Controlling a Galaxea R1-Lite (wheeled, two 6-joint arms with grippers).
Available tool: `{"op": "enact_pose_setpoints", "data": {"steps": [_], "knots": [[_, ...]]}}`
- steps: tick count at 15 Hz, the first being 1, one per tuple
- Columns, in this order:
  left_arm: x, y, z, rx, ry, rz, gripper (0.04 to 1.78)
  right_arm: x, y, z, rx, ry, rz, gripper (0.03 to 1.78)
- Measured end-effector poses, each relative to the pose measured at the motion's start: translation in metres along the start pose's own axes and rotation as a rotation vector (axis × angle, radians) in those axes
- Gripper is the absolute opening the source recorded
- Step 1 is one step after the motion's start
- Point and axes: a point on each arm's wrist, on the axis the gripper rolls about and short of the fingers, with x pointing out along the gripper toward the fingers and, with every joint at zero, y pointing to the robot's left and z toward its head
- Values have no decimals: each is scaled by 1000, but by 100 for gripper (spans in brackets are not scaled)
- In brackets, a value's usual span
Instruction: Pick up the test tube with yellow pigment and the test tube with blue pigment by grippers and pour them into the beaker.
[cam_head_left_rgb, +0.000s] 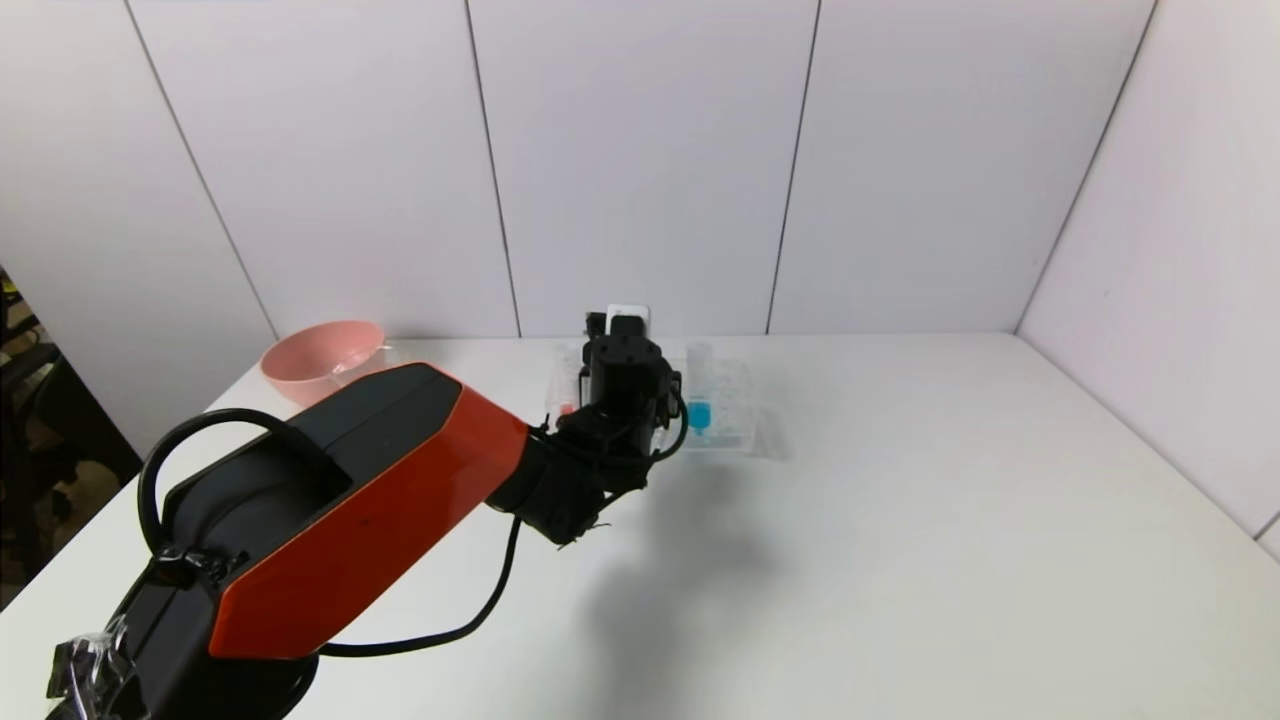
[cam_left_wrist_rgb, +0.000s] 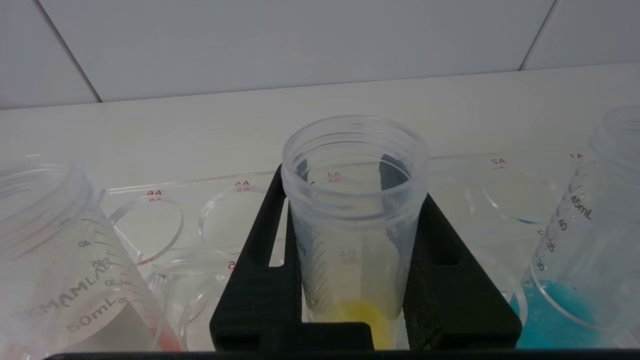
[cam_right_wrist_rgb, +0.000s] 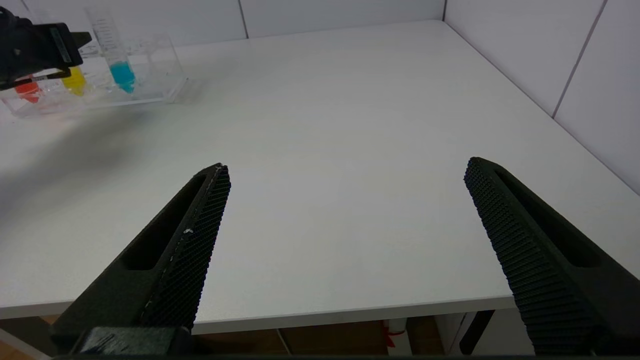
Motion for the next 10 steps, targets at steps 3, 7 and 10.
{"op": "enact_pose_setpoints", "data": {"steps": [3, 7, 10], "knots": [[-4, 1, 16, -2, -4, -1, 55, 0, 0, 0, 0, 0, 0, 171], [-9, 1, 34, -10, -17, -4, 55, 0, 0, 0, 0, 0, 0, 171], [-12, 3, 45, -6, -18, 5, 55, 0, 0, 0, 0, 0, 0, 171]]}}
